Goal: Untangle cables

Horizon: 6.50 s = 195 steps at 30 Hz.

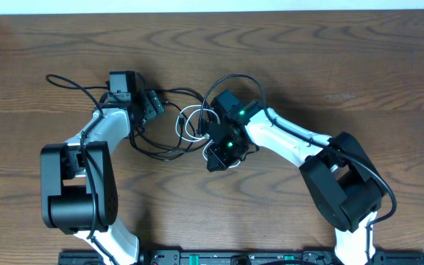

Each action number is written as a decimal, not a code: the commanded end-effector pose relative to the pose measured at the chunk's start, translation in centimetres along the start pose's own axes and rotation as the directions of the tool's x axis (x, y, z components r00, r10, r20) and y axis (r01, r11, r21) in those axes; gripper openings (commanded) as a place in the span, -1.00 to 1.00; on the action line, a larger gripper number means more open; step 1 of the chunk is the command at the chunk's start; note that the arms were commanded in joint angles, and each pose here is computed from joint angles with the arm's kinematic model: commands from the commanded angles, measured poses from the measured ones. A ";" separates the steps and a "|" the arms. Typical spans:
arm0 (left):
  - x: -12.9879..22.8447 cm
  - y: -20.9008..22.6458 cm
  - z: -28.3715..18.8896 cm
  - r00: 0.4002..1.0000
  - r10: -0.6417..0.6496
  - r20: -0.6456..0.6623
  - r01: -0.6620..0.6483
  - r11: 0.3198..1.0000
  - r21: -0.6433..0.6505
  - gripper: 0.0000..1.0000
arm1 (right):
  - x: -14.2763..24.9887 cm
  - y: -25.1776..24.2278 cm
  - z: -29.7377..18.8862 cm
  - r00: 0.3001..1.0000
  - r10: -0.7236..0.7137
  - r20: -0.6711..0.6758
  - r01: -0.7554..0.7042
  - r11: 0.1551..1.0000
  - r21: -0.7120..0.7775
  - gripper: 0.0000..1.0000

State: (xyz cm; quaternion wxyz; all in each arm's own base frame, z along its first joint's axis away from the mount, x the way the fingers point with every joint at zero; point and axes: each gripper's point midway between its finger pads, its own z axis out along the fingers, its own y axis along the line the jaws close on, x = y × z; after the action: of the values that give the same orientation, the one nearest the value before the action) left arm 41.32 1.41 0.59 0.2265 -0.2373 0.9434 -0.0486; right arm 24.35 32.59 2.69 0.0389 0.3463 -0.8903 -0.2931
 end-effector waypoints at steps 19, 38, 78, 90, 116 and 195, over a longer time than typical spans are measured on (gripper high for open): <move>4.0 0.7 1.5 0.991 -0.020 -0.135 0.021 1.000 0.007 0.96 | 0.5 -3.8 0.9 0.974 0.226 -0.014 -0.220 0.926 -0.307 -0.17; 4.0 0.7 1.5 0.991 -0.020 -0.135 0.021 1.000 0.007 0.96 | 0.7 0.0 2.6 0.992 0.119 -0.041 -0.126 0.926 -0.356 0.12; 4.0 0.6 1.5 0.991 -0.020 -0.135 0.021 1.000 0.007 0.96 | -1.0 0.5 0.9 0.992 0.124 0.031 -0.091 0.854 -0.512 -0.98; 4.0 0.6 1.5 0.991 -0.020 -0.135 0.021 1.000 0.007 0.96 | -4.0 3.0 -7.6 0.957 -0.073 0.279 0.143 0.960 -0.240 -0.98; 4.0 0.7 1.5 0.991 -0.020 -0.135 0.021 1.000 0.007 0.96 | -12.3 13.2 -37.7 0.365 -0.529 0.766 0.222 0.848 0.481 -0.98; 4.0 0.6 1.5 0.991 -0.020 -0.135 0.021 1.000 0.007 0.96 | -0.8 -16.0 -60.3 0.213 -0.173 0.962 -0.810 0.520 0.273 -0.98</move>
State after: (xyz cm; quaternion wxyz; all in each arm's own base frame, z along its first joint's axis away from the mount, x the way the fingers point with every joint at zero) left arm 41.27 1.35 0.60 0.2252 -0.2370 0.9437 -0.0498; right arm 49.92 -6.21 45.20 -0.5759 -0.1202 -0.8035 0.0909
